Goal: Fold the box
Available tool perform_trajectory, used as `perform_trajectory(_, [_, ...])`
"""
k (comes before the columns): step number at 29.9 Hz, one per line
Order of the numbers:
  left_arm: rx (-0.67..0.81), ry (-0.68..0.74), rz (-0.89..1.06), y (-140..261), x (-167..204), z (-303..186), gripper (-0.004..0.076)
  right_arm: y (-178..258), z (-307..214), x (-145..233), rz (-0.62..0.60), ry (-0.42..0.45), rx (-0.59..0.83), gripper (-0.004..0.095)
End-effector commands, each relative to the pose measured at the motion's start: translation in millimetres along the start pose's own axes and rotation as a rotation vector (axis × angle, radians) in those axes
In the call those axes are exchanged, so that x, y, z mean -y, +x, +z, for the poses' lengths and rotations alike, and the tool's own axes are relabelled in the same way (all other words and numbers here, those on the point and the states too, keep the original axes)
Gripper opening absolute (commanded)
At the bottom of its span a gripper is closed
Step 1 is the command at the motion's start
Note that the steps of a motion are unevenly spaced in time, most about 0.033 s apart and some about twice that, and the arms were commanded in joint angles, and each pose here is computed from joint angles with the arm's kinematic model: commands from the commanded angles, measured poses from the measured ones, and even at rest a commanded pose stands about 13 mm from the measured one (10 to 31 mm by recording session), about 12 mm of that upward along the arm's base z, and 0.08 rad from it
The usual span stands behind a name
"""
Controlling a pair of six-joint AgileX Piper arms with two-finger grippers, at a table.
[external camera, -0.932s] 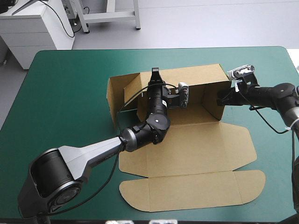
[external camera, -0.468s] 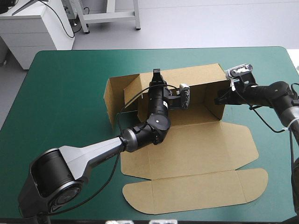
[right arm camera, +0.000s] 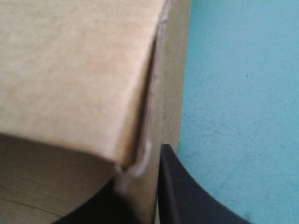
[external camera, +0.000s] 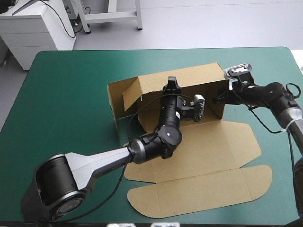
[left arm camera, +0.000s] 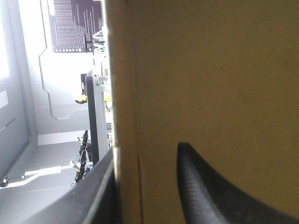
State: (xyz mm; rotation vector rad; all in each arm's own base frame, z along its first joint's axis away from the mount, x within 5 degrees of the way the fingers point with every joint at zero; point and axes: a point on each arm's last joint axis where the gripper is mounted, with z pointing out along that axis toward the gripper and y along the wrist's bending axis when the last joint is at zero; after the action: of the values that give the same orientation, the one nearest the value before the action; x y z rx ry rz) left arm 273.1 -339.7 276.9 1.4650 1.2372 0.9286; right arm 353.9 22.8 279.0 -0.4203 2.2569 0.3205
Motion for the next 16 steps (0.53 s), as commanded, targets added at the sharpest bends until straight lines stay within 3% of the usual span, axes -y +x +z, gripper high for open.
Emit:
perform_trajectory(1, [0.034,-0.125,-0.090,-4.3,-37.4,-26.8,0.0250,-4.5,-6.9,-11.2,0.002,-0.061,-0.010,0.0001])
perform_trajectory(8, [0.059,-0.154,-0.120,-15.1,-43.6,-48.4,0.0185,-2.6,-6.9,-10.6,0.021,-0.053,-0.031,0.0000])
perform_trajectory(12, [0.028,-0.143,-0.188,-18.0,-44.7,-64.9,0.0009,-1.7,-6.9,-10.0,0.032,-0.046,-0.041,0.0000])
perform_trajectory(16, [0.068,-0.074,-0.286,-15.7,-55.2,-83.3,0.0013,-1.5,-6.9,-10.7,0.046,-0.054,-0.044,0.0000])
